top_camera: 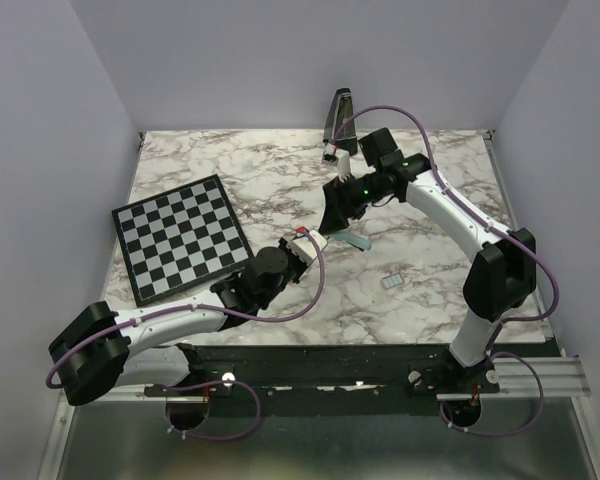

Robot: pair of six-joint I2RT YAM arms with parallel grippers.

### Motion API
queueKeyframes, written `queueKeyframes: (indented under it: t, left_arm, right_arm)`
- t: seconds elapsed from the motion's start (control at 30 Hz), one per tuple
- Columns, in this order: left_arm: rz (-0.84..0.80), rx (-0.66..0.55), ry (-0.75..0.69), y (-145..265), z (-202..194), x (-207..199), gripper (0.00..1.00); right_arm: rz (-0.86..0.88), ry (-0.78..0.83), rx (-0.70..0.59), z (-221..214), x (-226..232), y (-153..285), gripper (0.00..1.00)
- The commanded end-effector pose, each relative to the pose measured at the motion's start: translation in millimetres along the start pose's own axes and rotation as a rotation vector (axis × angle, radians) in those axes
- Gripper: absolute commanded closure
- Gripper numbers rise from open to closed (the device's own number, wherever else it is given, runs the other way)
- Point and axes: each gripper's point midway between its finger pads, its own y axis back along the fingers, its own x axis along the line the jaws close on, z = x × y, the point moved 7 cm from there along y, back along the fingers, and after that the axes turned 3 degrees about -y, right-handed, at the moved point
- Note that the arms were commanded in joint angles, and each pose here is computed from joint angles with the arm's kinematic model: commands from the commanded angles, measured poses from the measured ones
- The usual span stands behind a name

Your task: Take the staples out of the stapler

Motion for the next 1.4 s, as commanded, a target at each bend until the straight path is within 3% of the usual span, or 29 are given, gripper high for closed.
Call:
queueKeyframes:
  t: [0.0, 0.17, 0.33, 0.43, 0.63, 0.7, 0.73, 0.8, 0.83, 0.97, 1.13, 1.37]
  left_arm:
    - [-0.007, -0.104, 0.02, 1, 19, 2, 1.0]
    - [-0.008, -0.108, 0.016, 1, 19, 2, 1.0]
    - [-0.008, -0.107, 0.017, 0, 18, 1, 1.0]
    - [0.013, -0.094, 0.032, 0, 18, 3, 1.0]
    - [0.037, -0.061, 0.032, -3, 17, 5, 1.0]
    - [0.023, -0.048, 0.024, -5, 15, 2, 1.0]
    - [0.025, -0.044, 0.029, -6, 15, 2, 1.0]
    - [0.031, -0.017, 0.048, -7, 11, 1, 1.0]
    - [0.063, -0.009, 0.085, -8, 9, 3, 1.0]
    - [0.06, 0.042, 0.237, -8, 2, 4, 1.0]
    - [0.049, 0.101, 0.462, -10, 2, 10, 1.0]
    - [0.063, 0.132, 0.769, -10, 12, 32, 1.0]
  right_arm:
    - [0.069, -0.029, 0.032, -1, 1, -8, 0.29]
    - [0.078, -0.045, 0.039, -5, -2, -12, 0.45]
    - [0.096, -0.038, 0.01, -5, 0, -13, 0.84]
    - [0.096, -0.034, -0.013, -3, 3, -11, 0.99]
    - [0.038, -0.065, -0.017, -6, -4, -15, 0.99]
    - [0.025, -0.081, -0.014, -5, -8, -17, 0.93]
    - [0.016, -0.089, -0.01, -5, -8, -17, 0.76]
    - [-0.014, -0.102, -0.025, 0, -9, -13, 0.6]
    - [-0.032, -0.096, -0.046, 4, -7, -7, 0.46]
    - [-0.155, -0.165, -0.173, 25, 2, 27, 0.25]
    - [-0.391, -0.204, -0.422, 45, 19, 82, 0.14]
    - [-0.388, -0.256, -0.612, 25, 52, 115, 0.13]
